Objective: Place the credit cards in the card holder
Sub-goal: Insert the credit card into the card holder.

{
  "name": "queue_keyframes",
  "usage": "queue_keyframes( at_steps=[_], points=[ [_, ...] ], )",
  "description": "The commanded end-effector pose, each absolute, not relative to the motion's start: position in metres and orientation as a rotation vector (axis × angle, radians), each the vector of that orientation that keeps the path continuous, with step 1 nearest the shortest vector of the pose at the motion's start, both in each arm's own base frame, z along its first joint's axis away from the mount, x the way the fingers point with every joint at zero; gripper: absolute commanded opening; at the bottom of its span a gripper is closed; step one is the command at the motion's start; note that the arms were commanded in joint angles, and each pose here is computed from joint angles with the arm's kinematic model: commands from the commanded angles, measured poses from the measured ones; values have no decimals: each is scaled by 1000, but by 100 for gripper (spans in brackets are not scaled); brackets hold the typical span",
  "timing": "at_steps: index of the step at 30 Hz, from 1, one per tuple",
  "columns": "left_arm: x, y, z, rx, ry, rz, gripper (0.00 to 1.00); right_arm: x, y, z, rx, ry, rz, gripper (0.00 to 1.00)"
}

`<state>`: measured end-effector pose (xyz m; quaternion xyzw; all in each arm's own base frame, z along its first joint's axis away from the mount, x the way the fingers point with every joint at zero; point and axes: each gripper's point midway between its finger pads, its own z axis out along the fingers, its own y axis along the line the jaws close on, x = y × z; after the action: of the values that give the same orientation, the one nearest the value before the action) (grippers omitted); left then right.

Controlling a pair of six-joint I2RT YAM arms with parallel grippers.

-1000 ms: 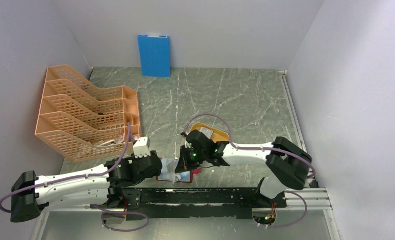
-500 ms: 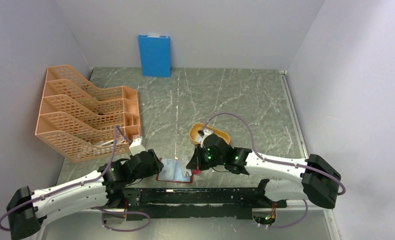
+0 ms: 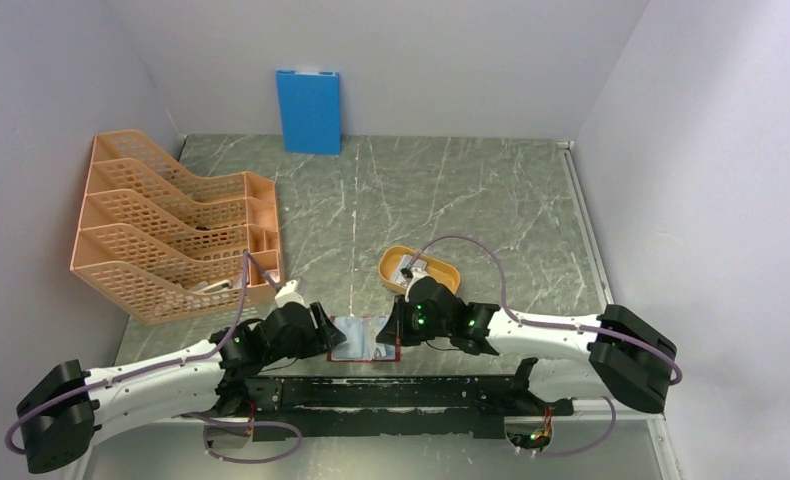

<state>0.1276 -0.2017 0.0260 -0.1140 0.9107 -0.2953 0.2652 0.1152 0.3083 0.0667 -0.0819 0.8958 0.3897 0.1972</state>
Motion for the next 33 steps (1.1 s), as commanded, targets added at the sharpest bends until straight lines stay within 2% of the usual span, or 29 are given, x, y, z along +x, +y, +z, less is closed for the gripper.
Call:
queue_keyframes(
  at_steps=[1,16,33],
  points=[
    [113,-204,11,-280,2532,-836,59,116,319,71,-193,2505,1143,0],
    [135,-166,34,-270,2483,-502,54,117,309,61,-62,2554,1211,0],
    [134,-163,26,-257,2503,-464,52,121,304,52,-2,2587,1226,0]
  ],
)
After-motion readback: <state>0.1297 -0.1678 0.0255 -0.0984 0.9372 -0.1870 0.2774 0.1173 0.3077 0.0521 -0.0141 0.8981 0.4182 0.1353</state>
